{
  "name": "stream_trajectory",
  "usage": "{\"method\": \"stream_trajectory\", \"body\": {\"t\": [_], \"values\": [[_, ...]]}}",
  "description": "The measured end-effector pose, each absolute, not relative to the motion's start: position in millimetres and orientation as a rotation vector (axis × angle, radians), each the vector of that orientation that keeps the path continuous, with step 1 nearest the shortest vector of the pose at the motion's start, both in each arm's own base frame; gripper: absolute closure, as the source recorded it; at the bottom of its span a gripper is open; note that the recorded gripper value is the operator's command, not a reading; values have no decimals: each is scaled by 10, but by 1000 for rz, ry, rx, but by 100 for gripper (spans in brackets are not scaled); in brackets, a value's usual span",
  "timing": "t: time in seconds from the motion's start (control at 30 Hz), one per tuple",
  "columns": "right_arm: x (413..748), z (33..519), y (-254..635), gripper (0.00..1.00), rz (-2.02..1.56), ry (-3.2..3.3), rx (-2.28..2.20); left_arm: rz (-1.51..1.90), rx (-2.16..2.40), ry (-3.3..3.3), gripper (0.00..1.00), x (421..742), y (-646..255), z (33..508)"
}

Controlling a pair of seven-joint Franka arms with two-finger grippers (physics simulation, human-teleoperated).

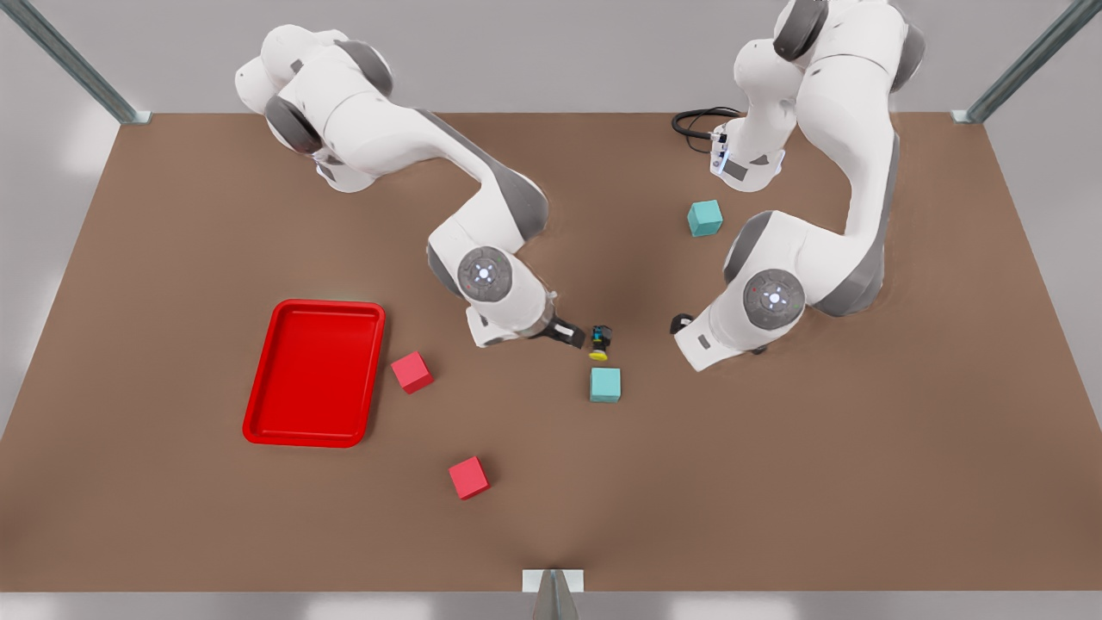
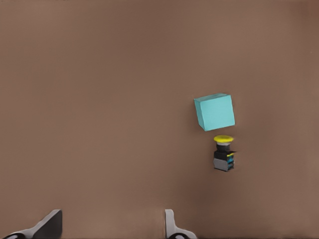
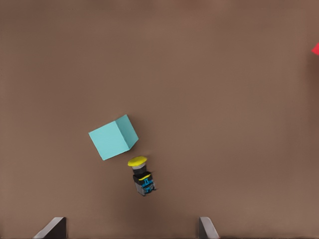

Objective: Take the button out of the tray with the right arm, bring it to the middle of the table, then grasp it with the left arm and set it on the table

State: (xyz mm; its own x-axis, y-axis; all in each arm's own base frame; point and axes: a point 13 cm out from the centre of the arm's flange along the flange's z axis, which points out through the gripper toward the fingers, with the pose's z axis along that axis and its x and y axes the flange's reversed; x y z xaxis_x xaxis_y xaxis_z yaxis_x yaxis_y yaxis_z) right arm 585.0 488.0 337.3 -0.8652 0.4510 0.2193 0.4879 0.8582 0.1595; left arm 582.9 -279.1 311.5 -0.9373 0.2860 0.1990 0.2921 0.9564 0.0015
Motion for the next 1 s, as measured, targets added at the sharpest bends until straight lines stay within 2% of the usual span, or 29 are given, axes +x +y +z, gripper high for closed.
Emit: {"method": "stream_trajectory", "body": {"t": [0.07, 0.13, 0.2, 0.27, 0.3, 0.37, 0.63, 0.7, 0.83, 0.9, 1.0], "values": [[6335, 4017, 3393, 0, -248, -2834, -937, -50, -445, -2896, 0, 5755, -3161, 2747], [6605, 4333, 1747, 0, -133, -2792, -1140, -71, -413, -2910, 0, 5730, -3354, 2515], [6578, 4332, 506, 0, -1, -2747, -1236, -127, -363, -2937, 0, 5698, -3519, 2335], [6081, 4116, -173, 0, 130, -2692, -1219, -149, -285, -2971, 0, 5660, -3696, 2250], [5859, 4052, -311, 0, 162, -2696, -1182, -155, -235, -2987, 0, 5662, -3742, 2209], [5700, 4141, -405, 0, 149, -2752, -1116, -161, -135, -3012, 0, 5664, -3812, 2143], [5737, 4108, -294, 0, 42, -2865, -749, -192, 84, -3021, 0, 5435, -3624, 1482], [5817, 4039, -334, 0, 50, -2888, -682, -157, 89, -3052, 0, 5428, -3786, 1459], [6251, 3787, -204, 0, 63, -2956, -527, -97, 80, -3095, 0, 5265, -4166, 1459], [6349, 3695, 168, 0, 75, -2985, -410, -81, 97, -3105, 0, 5223, -4249, 1440], [6414, 3641, 221, 0, 80, -3004, -364, -85, 139, -3112, 0, 5265, -4210, 1288]]}}
